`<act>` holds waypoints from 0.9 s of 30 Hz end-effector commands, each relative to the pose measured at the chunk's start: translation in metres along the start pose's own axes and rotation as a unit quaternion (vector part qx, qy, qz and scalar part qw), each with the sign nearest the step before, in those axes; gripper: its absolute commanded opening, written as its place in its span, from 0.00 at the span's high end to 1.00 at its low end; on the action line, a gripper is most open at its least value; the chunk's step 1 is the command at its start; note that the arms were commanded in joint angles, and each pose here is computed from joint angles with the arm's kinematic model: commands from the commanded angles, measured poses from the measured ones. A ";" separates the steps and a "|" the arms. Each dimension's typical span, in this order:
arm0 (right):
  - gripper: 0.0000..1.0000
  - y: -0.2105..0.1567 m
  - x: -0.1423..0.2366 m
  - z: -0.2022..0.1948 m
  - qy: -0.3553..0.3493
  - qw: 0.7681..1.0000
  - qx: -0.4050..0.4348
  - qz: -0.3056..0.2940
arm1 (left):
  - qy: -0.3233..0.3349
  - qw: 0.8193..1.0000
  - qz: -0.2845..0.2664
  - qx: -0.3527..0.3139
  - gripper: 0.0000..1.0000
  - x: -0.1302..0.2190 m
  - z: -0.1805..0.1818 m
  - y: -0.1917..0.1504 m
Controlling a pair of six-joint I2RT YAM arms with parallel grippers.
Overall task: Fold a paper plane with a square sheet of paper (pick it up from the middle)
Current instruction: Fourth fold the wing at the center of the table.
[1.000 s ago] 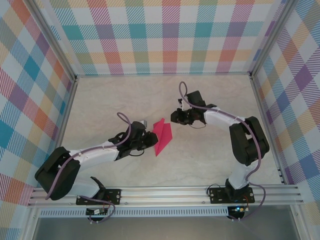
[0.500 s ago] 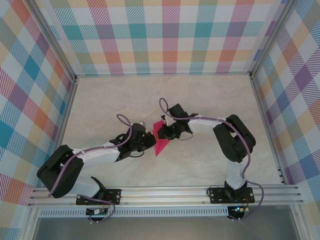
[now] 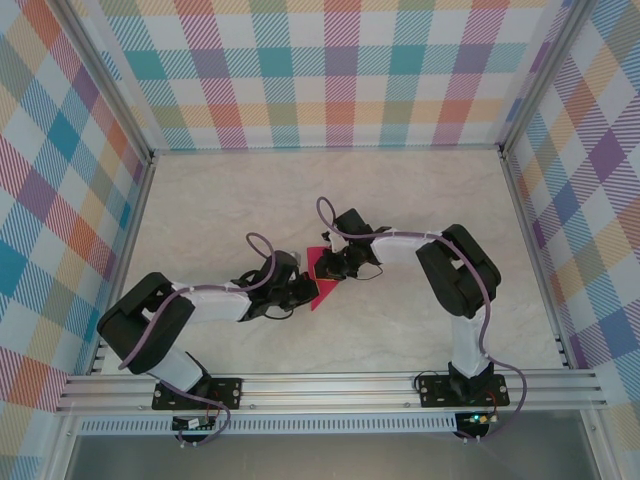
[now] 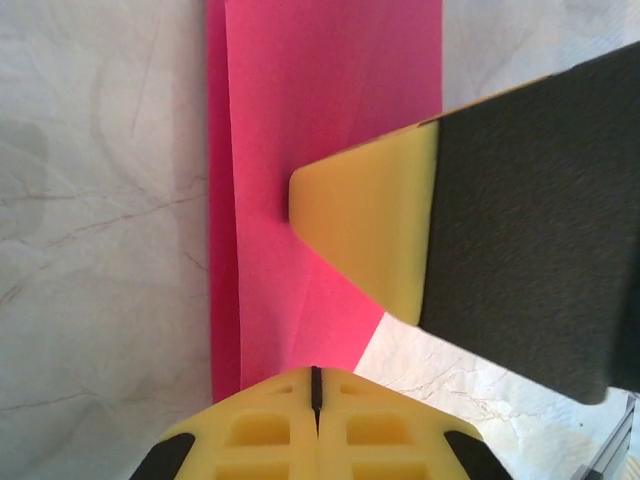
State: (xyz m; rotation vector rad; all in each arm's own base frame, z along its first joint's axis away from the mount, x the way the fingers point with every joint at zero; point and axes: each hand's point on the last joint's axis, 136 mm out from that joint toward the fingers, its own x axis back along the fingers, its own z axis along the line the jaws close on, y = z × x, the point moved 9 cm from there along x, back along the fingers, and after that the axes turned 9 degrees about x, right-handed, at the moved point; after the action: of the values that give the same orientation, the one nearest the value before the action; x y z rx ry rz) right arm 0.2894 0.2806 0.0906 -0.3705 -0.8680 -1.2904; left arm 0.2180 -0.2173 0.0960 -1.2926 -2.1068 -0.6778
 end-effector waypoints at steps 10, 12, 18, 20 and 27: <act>0.87 0.004 -0.007 -0.003 -0.020 1.000 -0.011 0.008 | 0.052 0.997 0.058 0.002 0.94 -0.007 0.015 -0.020; 0.87 0.004 -0.007 -0.004 -0.023 1.000 -0.012 0.009 | 0.064 0.996 0.065 -0.001 0.94 -0.006 0.018 -0.023; 0.87 0.003 -0.010 -0.008 -0.034 0.999 -0.020 0.015 | 0.081 0.993 0.086 -0.011 0.93 0.000 0.021 -0.030; 0.87 0.003 -0.011 -0.008 -0.036 0.999 -0.021 0.016 | 0.084 0.992 0.093 -0.016 0.93 0.000 0.020 -0.033; 0.88 0.002 -0.014 -0.012 -0.046 0.998 -0.030 0.021 | 0.108 0.989 0.098 -0.023 0.93 0.005 0.026 -0.045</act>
State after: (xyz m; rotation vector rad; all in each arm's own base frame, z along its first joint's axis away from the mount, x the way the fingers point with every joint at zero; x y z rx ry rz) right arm 0.2914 0.2832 0.0857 -0.4311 -0.8702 -1.2720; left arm 0.1982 -0.2243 0.0886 -1.3410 -1.9573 -0.7426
